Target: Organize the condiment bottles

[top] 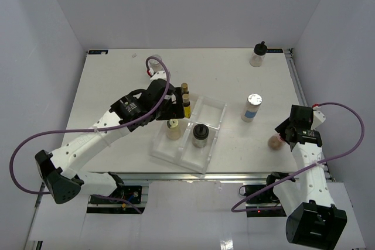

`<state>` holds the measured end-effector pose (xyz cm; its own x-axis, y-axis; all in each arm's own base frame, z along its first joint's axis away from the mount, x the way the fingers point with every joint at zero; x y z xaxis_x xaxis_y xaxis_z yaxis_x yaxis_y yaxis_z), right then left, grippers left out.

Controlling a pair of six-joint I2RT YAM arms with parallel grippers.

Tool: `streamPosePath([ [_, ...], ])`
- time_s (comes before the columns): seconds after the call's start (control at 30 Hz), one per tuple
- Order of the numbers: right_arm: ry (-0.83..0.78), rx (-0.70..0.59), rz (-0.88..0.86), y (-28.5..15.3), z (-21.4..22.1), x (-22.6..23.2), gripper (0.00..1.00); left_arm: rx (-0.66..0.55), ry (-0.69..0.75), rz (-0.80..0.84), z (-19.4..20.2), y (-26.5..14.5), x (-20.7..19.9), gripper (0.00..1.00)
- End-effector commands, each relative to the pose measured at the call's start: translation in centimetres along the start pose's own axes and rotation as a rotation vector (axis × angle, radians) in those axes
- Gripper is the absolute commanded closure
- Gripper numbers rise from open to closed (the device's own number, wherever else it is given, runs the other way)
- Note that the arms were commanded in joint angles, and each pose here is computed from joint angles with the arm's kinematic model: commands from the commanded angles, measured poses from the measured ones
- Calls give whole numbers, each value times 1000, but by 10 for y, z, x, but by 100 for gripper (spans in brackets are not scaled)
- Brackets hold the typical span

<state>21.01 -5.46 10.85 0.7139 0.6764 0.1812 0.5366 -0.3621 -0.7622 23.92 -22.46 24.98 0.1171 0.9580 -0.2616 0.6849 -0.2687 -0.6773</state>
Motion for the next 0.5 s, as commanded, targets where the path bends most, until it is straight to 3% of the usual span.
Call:
streamPosePath([
  [0.0, -28, -66, -57, -1, -15, 9, 91, -68, -30, 20, -13, -16, 4, 2],
  [0.33, -154, -184, -184, -31, -64, 41, 92, -163, -58, 88, -43, -34, 1, 2],
  [0.47, -193, -247, -283, -56, -90, 63, 92, -122, -90, 190, -58, -25, -5, 2],
])
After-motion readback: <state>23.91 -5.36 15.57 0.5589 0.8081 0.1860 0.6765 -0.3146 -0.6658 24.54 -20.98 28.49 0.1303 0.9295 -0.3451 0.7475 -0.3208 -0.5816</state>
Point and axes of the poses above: each gripper's point midway between its finger pads, its own y axis out along the fingers, its own x axis along the line the jaws close on, z = x × y, the point moved 1 cm from there along -y, back along the fingers
